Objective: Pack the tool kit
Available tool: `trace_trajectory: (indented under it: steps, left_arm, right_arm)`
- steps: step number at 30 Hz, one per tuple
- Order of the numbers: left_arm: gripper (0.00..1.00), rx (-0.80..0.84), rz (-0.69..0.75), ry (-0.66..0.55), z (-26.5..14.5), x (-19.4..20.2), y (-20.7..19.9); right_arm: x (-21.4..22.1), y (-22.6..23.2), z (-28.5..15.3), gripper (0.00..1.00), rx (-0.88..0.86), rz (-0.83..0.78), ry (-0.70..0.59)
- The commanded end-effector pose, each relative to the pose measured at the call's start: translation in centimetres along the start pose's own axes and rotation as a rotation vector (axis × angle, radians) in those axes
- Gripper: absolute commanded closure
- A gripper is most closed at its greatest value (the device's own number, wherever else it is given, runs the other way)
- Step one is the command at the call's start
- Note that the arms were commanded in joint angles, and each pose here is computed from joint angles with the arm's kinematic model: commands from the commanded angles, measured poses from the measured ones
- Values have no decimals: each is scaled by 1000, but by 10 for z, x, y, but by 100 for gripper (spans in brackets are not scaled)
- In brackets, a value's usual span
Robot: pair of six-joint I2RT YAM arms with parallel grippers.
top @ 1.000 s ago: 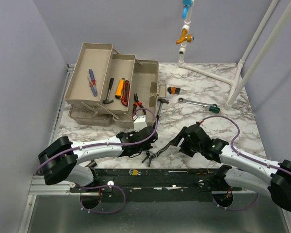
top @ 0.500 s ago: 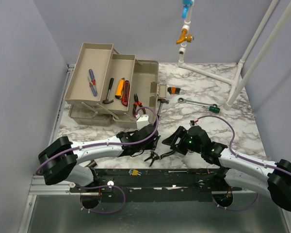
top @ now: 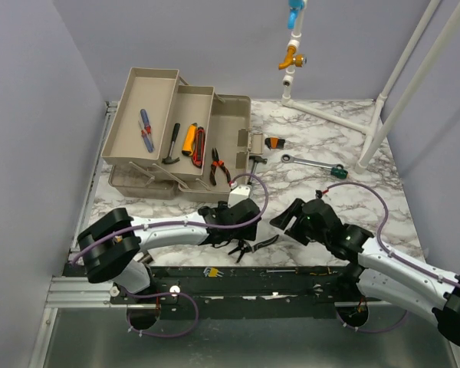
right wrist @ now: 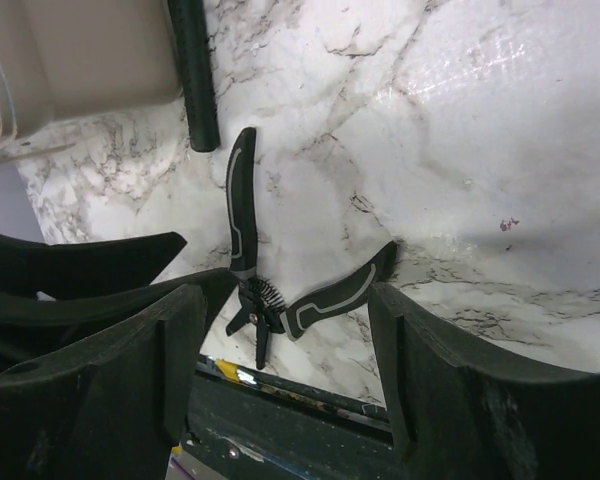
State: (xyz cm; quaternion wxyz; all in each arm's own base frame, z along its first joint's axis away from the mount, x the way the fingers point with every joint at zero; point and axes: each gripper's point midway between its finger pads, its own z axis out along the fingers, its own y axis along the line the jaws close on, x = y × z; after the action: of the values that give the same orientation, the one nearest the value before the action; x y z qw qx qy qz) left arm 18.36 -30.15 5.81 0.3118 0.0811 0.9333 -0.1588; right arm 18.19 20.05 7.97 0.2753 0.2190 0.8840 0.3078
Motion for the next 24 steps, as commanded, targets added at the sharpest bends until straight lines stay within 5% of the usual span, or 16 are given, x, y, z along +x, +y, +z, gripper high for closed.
trace_trajectory:
  steps: [1, 19, 24]
  left_arm:
    - [26, -65, 142, 56, 10, 7, 4]
    - [66, -305, 243, 247, 32, 52, 36]
    - [100, -272, 202, 276, 37, 66, 35]
  right_arm:
    - [-12, -11, -9, 28, 42, 22, -71]
    - [-22, -6, -25, 29, -4, 26, -121]
    - [-20, -7, -23, 29, -4, 25, -108]
